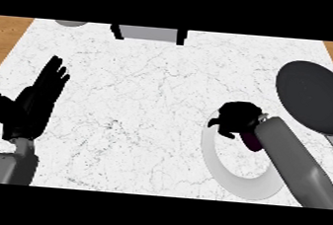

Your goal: Pick the eggplant from the plate and place it in the pan

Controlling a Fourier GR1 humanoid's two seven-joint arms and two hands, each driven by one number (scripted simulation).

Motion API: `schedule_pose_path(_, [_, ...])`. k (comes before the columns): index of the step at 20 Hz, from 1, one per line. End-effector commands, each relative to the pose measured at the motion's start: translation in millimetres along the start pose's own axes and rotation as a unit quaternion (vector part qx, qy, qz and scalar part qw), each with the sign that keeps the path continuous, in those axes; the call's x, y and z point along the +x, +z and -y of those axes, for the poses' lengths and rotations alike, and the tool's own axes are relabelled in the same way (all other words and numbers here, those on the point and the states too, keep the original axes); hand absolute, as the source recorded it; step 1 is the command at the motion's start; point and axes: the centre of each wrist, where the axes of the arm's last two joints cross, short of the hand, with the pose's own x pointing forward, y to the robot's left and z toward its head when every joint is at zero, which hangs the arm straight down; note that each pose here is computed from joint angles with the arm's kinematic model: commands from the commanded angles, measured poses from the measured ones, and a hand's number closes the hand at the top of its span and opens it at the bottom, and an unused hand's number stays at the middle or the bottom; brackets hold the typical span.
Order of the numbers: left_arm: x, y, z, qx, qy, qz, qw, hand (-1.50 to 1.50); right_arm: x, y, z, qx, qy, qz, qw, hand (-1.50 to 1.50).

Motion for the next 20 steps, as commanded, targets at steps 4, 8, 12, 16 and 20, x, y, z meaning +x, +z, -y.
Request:
schedule_pose_path(4, [4.8, 4.4, 4.2, 0.004, -0.001, 0.001, 1.0000, 0.00, -1.7, -5.2, -11.1, -0.023, -0.045, 0.028, 0.998, 1.50])
schedule_pose_path(8, [-5.4, 6.8, 0.7, 0.012, 0.004, -0.003, 0.9999, 0.00, 0.0, 5.3, -25.0, -0.078, -0.148, -0.112, 0.979, 1.50])
schedule_pose_path(12, [-6.8, 11.6, -14.1, 0.043, -0.001, -0.019, 0.9989, 0.00, -2.6, 38.8, -58.5, -0.125, -0.297, -0.316, 0.892, 1.50])
schedule_pose_path(16, [-2.3, 12.0, -18.4, 0.053, -0.001, -0.013, 0.9985, 0.00, -0.8, 35.5, -28.7, -0.239, -0.262, -0.436, 0.827, 1.50])
schedule_pose_path(20, [-5.0, 12.2, -21.7, 0.051, -0.002, -0.019, 0.9985, 0.00, -9.5, 68.1, 38.7, -0.337, -0.162, -0.492, 0.786, 1.50])
